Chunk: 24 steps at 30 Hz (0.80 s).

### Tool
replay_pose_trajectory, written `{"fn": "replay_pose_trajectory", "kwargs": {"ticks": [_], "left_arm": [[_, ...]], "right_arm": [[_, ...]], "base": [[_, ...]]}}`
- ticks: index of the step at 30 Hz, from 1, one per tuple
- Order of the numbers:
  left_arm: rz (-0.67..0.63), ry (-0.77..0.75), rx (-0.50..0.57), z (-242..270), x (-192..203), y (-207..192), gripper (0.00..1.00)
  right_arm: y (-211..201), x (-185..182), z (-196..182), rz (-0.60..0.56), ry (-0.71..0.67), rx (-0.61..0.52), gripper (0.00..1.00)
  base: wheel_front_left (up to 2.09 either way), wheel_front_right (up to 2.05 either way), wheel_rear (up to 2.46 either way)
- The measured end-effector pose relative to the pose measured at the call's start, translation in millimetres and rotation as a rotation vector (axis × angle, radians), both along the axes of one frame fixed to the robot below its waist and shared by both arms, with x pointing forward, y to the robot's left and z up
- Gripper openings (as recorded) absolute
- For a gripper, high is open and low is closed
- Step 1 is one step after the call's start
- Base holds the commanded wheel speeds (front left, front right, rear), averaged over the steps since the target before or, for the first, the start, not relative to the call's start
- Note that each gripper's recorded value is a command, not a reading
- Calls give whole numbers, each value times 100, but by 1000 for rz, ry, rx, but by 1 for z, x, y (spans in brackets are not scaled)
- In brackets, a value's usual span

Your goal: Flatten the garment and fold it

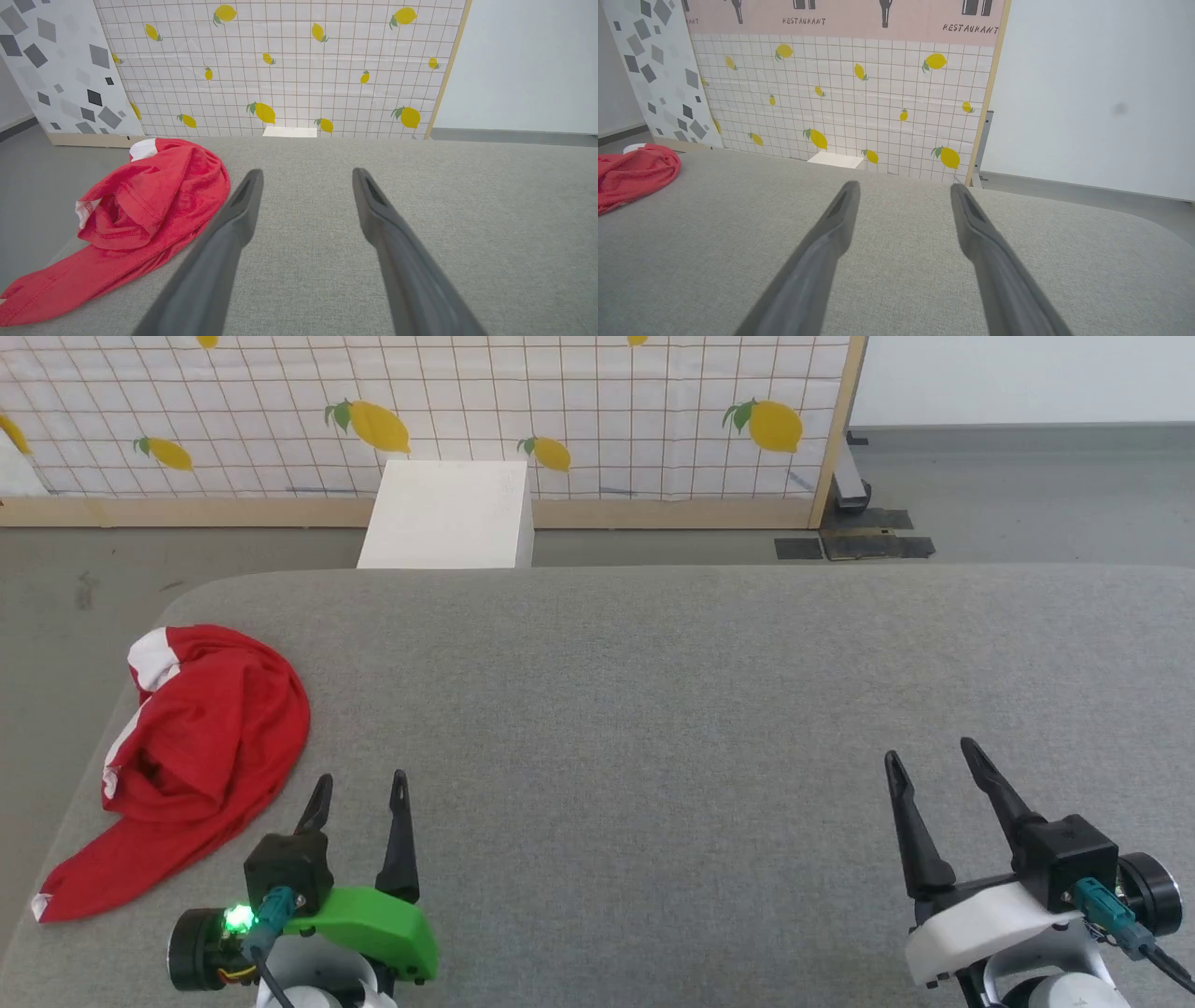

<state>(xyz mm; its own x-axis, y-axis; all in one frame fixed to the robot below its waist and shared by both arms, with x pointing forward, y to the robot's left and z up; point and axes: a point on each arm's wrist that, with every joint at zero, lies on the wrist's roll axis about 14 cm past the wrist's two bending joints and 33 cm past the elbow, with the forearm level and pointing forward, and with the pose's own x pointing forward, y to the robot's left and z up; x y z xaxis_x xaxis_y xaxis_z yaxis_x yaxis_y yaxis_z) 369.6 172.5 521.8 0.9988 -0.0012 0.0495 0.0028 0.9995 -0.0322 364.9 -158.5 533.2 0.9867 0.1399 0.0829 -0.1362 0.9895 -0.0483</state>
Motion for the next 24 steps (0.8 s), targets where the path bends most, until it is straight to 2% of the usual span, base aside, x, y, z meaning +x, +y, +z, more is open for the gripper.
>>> {"fn": "replay_pose_trajectory", "kwargs": {"ticks": [24], "left_arm": [[7,-14,-21,-4,-2,1,100]], "right_arm": [[2,-1,7,9,-48,7,100]], "base": [[0,0,0]]}}
